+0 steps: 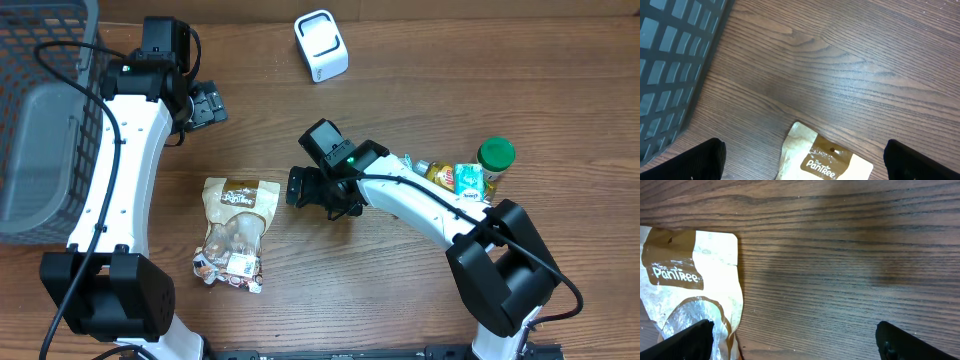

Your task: Scan the item barcode

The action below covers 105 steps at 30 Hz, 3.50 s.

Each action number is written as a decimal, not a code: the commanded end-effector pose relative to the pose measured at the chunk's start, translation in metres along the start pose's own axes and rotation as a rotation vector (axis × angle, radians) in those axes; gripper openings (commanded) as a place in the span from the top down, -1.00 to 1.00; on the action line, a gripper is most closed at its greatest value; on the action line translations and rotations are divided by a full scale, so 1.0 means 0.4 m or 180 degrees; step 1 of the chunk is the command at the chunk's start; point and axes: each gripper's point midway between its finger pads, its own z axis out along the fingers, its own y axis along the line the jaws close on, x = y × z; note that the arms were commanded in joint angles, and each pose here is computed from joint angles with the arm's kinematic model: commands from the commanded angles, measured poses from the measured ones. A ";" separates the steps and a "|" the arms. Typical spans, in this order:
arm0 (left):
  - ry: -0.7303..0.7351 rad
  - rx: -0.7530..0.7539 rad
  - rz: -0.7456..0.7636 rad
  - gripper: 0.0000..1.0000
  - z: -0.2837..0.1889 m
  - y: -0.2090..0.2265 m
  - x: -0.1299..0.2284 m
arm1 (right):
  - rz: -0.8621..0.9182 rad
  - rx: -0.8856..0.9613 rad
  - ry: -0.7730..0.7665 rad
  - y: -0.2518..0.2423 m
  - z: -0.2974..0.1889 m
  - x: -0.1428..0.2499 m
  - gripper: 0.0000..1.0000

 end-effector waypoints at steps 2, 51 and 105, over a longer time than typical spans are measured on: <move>-0.0059 0.0039 0.0030 -1.00 -0.018 -0.001 -0.009 | -0.0032 -0.0120 -0.0119 0.027 -0.039 -0.021 -1.00; -0.0060 0.0040 0.0030 -0.99 -0.018 -0.001 -0.009 | -0.0067 -0.0251 -0.0238 0.053 -0.041 -0.044 -1.00; -0.0059 0.0039 0.0030 -0.99 -0.018 -0.001 -0.009 | -0.0711 -0.0790 -0.0038 0.243 0.143 0.096 0.58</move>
